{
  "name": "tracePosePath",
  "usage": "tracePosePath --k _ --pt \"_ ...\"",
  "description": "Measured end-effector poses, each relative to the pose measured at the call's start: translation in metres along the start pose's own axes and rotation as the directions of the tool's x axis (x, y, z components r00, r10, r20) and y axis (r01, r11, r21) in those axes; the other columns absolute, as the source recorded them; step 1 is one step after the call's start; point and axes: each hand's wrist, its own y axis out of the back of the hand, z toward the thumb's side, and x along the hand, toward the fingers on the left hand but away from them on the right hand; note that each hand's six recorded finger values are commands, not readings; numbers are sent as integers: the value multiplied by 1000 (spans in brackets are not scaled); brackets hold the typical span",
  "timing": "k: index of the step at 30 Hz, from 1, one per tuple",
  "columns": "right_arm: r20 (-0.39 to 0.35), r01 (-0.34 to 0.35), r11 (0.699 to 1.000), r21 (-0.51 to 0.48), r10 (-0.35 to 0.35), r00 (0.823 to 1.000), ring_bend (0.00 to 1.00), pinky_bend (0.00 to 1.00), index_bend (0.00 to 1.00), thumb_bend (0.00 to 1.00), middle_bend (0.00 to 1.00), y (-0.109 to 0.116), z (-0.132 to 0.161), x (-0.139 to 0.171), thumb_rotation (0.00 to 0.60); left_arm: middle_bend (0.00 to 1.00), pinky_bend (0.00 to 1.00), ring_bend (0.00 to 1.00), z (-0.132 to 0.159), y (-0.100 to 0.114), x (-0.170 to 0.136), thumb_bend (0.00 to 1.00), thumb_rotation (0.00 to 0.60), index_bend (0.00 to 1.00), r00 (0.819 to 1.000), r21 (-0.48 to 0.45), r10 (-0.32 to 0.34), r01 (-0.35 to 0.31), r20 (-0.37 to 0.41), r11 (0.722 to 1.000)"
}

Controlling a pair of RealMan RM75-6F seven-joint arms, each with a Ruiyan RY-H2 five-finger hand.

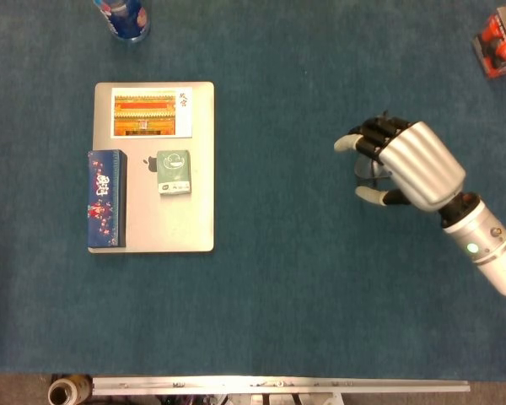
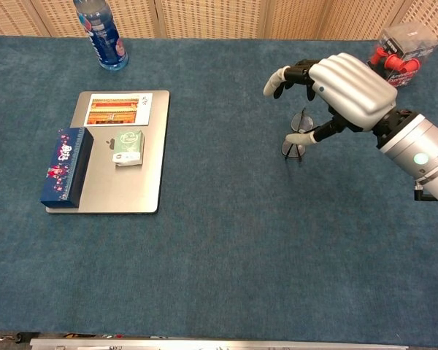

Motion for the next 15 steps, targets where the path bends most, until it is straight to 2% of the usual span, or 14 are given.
tracePosePath --k 9,15 --pt "-77 13 996 94 -6 997 343 516 365 241 423 -1 -1 -3 600 456 441 337 1 -1 0 0 600 478 1000 1 -3 3 1 1000" --pt "-127 26 992 127 -10 992 343 516 365 255 424 -3 0 -6 600 456 441 337 0 -1 0 0 600 478 1000 0 -4 4 -3 1000"
